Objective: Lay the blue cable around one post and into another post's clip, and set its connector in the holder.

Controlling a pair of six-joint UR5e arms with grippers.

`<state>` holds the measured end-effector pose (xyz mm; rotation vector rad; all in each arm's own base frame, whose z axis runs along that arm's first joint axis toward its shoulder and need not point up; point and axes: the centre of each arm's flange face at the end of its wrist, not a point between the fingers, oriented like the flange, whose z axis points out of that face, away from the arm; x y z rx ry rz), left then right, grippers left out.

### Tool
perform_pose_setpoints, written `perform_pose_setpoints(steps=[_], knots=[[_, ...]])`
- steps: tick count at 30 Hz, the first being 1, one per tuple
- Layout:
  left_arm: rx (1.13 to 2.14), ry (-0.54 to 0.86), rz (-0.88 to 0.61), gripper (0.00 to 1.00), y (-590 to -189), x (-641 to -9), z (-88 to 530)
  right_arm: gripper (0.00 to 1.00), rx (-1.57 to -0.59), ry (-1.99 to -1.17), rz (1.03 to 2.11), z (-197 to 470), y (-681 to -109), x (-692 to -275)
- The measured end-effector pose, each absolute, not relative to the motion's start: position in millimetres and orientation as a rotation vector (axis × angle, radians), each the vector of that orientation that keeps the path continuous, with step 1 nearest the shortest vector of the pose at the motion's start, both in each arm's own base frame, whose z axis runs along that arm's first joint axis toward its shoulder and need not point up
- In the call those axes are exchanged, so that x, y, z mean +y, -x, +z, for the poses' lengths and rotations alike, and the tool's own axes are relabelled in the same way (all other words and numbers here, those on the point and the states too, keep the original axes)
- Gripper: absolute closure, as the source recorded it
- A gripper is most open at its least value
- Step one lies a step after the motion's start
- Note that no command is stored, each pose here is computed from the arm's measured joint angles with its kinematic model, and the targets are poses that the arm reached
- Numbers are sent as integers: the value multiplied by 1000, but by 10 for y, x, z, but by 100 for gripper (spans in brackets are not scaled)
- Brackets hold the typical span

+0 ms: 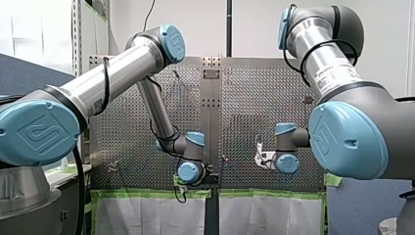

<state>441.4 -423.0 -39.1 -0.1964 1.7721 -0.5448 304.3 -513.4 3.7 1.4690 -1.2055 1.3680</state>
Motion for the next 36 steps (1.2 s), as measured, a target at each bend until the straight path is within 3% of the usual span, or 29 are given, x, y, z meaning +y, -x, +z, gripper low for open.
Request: perform_pose_setpoints(steps=[36], knots=[[1714, 236, -624, 85, -4747, -4432, -162, 80, -1228, -1459, 1343, 48, -2847, -5370]])
